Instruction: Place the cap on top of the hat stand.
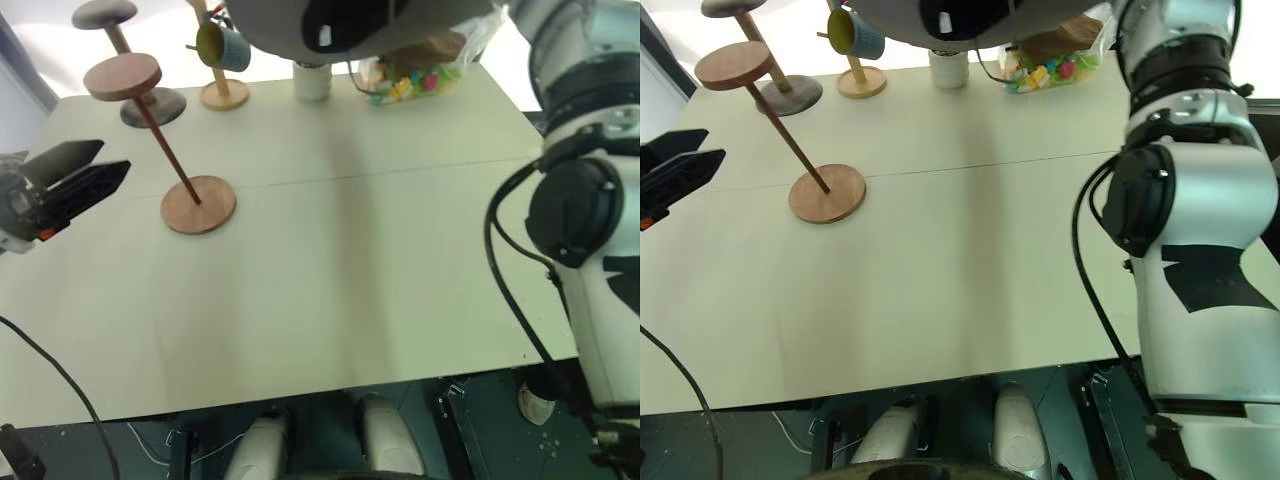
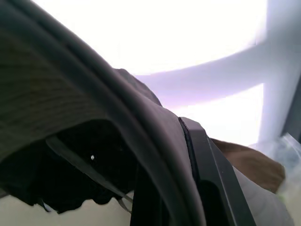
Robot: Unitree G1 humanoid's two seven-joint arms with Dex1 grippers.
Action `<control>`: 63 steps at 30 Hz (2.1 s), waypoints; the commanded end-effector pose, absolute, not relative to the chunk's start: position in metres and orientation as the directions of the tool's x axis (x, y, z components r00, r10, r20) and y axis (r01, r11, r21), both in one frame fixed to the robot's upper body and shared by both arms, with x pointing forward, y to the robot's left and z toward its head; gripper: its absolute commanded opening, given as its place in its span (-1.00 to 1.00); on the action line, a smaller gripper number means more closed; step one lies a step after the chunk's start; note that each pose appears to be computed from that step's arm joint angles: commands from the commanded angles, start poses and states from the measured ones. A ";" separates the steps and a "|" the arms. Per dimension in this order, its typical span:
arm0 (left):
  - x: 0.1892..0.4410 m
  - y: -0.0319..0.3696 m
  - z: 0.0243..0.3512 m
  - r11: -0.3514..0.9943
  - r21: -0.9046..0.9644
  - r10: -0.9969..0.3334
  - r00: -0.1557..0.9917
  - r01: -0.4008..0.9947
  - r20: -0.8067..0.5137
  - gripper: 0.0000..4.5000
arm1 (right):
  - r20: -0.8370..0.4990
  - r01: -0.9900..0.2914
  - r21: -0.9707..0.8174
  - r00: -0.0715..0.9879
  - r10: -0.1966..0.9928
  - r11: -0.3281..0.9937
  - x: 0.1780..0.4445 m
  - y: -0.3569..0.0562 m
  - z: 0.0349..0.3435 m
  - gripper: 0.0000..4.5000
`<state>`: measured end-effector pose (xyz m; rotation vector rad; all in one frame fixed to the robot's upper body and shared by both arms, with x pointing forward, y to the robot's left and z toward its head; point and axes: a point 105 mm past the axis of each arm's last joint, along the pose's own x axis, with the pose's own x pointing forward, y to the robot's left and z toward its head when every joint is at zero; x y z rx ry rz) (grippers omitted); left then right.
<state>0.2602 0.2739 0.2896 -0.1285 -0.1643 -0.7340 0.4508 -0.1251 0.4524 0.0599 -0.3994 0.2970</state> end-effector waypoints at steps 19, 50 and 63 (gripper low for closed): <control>0.189 0.336 0.311 0.893 -0.022 -0.422 0.855 0.449 0.302 1.00 | 0.593 -0.610 0.012 0.642 0.486 0.792 0.386 0.023 0.519 -0.99; 0.142 0.415 0.367 0.968 -0.137 -0.114 0.856 0.209 0.504 1.00 | 0.780 -0.317 -0.454 0.311 0.543 0.833 0.356 0.061 0.359 -0.99; 0.179 0.407 0.383 0.950 -0.087 -0.228 0.856 0.300 0.464 1.00 | 0.673 -0.389 -0.457 0.436 0.597 0.800 0.353 0.100 0.279 -0.99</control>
